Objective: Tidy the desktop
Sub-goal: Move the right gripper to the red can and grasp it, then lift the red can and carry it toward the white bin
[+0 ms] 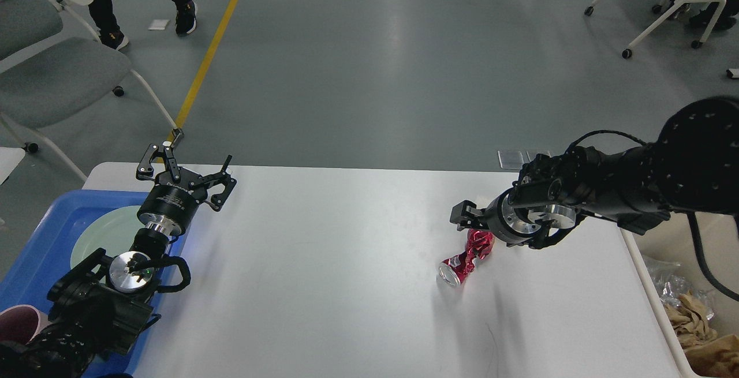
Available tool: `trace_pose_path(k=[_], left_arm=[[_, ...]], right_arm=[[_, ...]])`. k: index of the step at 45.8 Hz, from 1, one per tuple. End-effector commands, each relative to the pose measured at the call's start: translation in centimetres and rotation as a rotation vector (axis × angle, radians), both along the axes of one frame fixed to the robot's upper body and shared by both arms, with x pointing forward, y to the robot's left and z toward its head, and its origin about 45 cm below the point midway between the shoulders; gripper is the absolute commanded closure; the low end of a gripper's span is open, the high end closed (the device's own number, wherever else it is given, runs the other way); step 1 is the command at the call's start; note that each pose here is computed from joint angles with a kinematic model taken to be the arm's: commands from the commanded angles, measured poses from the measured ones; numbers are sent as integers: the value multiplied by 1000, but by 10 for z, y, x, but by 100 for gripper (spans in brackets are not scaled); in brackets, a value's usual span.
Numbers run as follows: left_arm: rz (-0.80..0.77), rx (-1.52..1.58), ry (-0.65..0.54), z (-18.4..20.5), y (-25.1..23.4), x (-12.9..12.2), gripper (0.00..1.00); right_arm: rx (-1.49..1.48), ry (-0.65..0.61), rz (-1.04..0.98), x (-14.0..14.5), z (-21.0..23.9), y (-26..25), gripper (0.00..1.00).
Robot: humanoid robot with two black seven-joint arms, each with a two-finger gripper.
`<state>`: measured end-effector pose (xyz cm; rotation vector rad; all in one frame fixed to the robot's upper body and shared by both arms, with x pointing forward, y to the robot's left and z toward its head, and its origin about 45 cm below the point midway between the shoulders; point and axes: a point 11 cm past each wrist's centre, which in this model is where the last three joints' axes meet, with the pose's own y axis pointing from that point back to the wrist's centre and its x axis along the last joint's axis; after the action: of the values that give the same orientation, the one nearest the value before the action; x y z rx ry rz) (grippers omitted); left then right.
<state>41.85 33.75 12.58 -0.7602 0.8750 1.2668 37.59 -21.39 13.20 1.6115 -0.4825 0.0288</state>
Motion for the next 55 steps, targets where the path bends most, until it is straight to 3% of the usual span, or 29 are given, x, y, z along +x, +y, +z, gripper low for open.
trace_pose_path(k=[1,29,36,43,47,55], left_arm=[[1,1,0,0,0,0,4],[0,-1,0,0,0,0,4],[1,1,0,0,0,0,4],[1,1,0,0,0,0,4],[0,-1,0,0,0,0,4],[1,1,1,0,1,0,4]], right_arm=[[15,5,3,-4,-15,9,0],[40,-40,-61,-16,-75,15,2],[41,-30,-52,-20,-77,19,25],[-8,-5,-68,-24,-79,15,75],[-14,4,-73,-26,-80,16,99],[-6,28,-61,-31,-78,21,100]])
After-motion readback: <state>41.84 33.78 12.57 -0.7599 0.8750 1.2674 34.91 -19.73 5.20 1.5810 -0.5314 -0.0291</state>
